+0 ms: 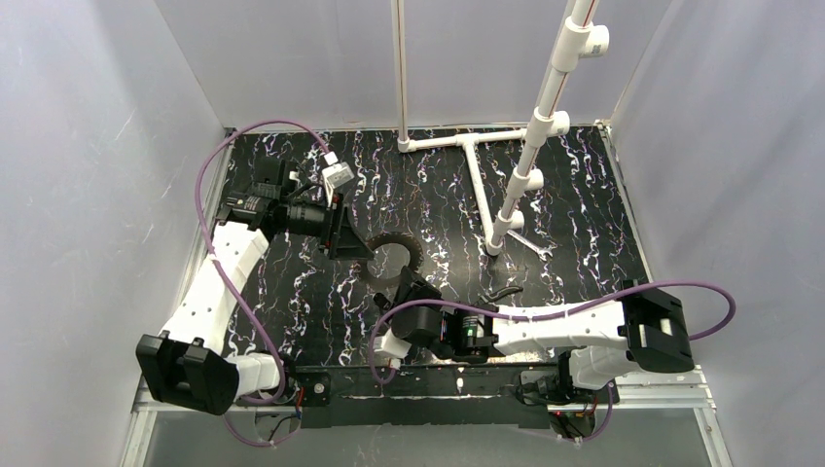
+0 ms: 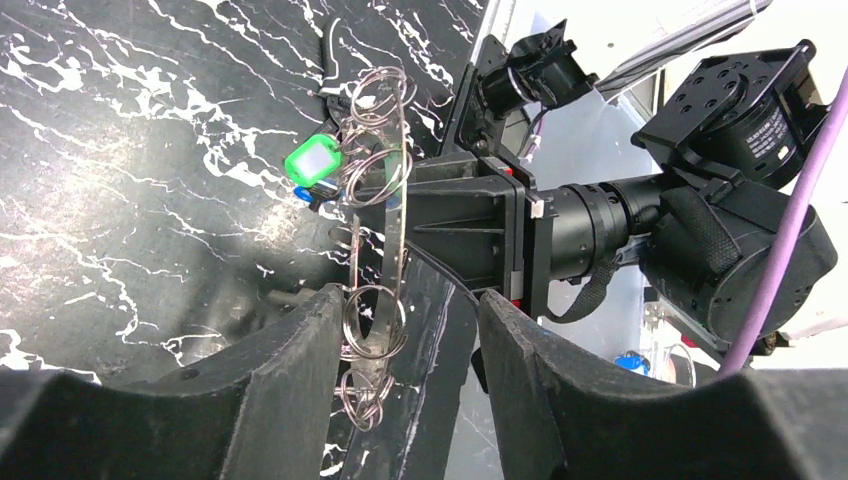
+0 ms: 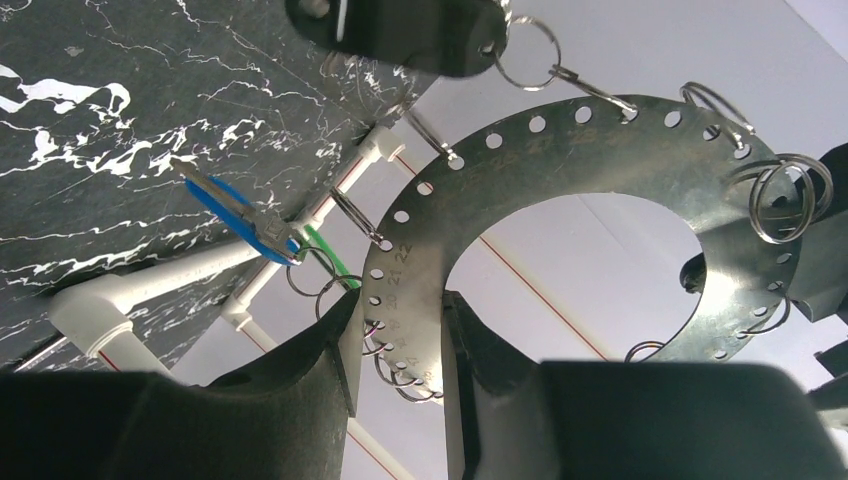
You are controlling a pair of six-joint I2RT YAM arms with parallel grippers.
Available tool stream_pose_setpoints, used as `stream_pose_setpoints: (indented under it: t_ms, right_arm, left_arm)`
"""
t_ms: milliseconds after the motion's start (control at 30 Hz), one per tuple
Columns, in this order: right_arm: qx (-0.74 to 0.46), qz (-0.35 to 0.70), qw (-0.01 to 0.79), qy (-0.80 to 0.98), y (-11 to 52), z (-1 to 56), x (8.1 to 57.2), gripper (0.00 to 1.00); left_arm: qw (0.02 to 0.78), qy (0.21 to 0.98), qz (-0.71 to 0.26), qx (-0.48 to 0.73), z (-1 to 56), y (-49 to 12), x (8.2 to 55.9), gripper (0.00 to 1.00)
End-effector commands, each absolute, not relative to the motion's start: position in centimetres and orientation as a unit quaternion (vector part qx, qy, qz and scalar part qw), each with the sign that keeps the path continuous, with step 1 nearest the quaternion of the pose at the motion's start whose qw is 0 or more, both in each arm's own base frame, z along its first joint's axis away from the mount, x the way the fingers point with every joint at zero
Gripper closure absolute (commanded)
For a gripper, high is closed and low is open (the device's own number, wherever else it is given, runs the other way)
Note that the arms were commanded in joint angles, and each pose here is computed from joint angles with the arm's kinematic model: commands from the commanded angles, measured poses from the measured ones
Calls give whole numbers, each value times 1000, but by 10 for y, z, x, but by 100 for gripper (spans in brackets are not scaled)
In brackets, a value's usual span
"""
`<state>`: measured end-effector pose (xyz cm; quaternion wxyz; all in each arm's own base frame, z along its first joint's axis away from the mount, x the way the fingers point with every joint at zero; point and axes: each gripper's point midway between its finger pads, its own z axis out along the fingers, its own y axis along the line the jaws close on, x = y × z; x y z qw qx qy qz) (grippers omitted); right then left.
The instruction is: Remove the keys from the keyring
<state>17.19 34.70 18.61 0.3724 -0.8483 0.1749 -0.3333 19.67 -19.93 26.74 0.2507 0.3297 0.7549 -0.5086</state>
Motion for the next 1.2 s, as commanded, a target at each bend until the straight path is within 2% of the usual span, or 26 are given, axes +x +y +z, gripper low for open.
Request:
stream_pose_setpoints:
  t_ms: [0,100,167,233,300,333,367,500,533,700,767,900,1167]
  right_arm:
    - [-823,-345,413,184,351,218,172,99]
    - [-820,-345,417,188,350,220,172,99]
    - [-819,-344,417,193,350,220,172,99]
    - [-817,-341,421,198,349,221,172,99]
    - [-814,-338,426,203,349,222,171,99]
    - [-813,-335,429,206,349,223,171,92]
    - [-810,-330,436,212,350,225,171,80]
    - [-806,-277,459,251,352,237,165,6]
    - [-805,-257,467,261,353,241,162,2]
    - [-787,-116,494,351,353,262,144,2]
    - [-754,-7,525,395,360,285,135,2]
    - [-665,149,556,476,358,326,148,2]
    - [-547,348,488,584,350,343,162,2]
  left_arm:
    - [244,763,-504,324,262,-198,191,52]
    - [230,764,-508,325,257,-202,185,58]
    - [226,766,-504,328,254,-203,183,66]
    - [228,766,-503,330,255,-203,183,78]
    - [231,768,-499,328,256,-203,185,93]
    - [233,771,-495,326,257,-202,187,100]
    - [234,774,-491,324,257,-202,188,100]
    - [241,775,-489,320,261,-199,194,100]
    - [246,774,-487,323,261,-198,196,100]
    - [267,769,-469,342,266,-190,201,100]
    - [272,763,-462,361,269,-188,199,100]
    - [284,738,-458,405,276,-185,185,100]
    - [340,691,-424,477,281,-179,172,100]
